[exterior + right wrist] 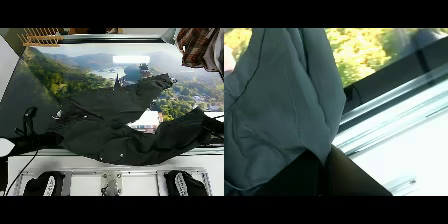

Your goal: Fold the clothes and pants, and hang the long-sleeved shirts on hangers.

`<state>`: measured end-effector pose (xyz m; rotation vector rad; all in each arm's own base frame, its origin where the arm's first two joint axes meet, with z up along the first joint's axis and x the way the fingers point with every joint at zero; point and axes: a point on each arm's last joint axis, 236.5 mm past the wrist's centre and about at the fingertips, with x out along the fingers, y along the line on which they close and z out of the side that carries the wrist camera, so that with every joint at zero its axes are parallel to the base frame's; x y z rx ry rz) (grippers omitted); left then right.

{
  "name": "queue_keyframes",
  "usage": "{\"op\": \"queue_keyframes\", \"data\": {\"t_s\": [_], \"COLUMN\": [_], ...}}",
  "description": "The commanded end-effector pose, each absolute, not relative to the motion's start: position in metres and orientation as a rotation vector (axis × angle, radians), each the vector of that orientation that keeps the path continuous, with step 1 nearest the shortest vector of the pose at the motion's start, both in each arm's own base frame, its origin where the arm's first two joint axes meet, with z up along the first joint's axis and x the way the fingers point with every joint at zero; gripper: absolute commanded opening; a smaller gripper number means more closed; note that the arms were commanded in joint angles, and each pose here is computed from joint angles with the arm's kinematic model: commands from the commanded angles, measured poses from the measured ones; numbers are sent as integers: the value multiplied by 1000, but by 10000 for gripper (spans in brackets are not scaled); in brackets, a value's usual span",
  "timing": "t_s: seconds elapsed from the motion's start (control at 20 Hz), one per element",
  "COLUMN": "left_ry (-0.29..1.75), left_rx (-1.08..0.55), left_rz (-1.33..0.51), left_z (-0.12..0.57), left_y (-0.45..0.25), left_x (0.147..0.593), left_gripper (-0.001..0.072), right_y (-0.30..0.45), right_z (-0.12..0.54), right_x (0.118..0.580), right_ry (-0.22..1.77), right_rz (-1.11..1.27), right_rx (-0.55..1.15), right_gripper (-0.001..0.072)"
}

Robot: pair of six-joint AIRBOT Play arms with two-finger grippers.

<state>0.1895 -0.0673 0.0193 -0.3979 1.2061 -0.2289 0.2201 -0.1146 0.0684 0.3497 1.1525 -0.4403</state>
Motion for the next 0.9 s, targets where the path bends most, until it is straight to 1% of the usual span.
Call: {"op": "queue_keyframes", "data": {"t_s": [0.0, 0.05, 0.1, 0.15, 0.2, 0.25, 0.4, 0.5, 0.7, 0.85], "left_ry": [1193, 1186, 1170, 1149, 1133, 1120, 1102, 1137, 1288, 1401], "left_rx": [-391, -384, -382, -387, -384, -384, -383, -365, -405, -476], "left_rz": [-242, -248, -246, -232, -224, -219, -195, -190, -188, -195], "left_z": [17, 20, 26, 35, 45, 56, 73, 65, 5, -53], "left_y": [-73, -74, -73, -71, -67, -64, -45, -22, 26, 46], "left_x": [172, 171, 174, 181, 191, 205, 262, 305, 378, 417], "left_gripper": [17, 90, 425, 680, 694, 693, 693, 693, 693, 694], "right_y": [-129, -127, -124, -121, -118, -115, -96, -84, -69, -63], "right_z": [69, 69, 69, 70, 73, 78, 90, 94, 98, 94], "right_x": [218, 222, 226, 232, 240, 249, 271, 278, 282, 276], "right_ry": [1135, 1127, 1119, 1098, 1066, 1029, 942, 922, 921, 959], "right_rz": [-490, -479, -464, -449, -432, -411, -330, -279, -198, -170], "right_rx": [361, 373, 389, 402, 418, 439, 526, 563, 562, 536], "right_gripper": [19, 30, 70, 335, 636, 675, 670, 670, 669, 669]}}
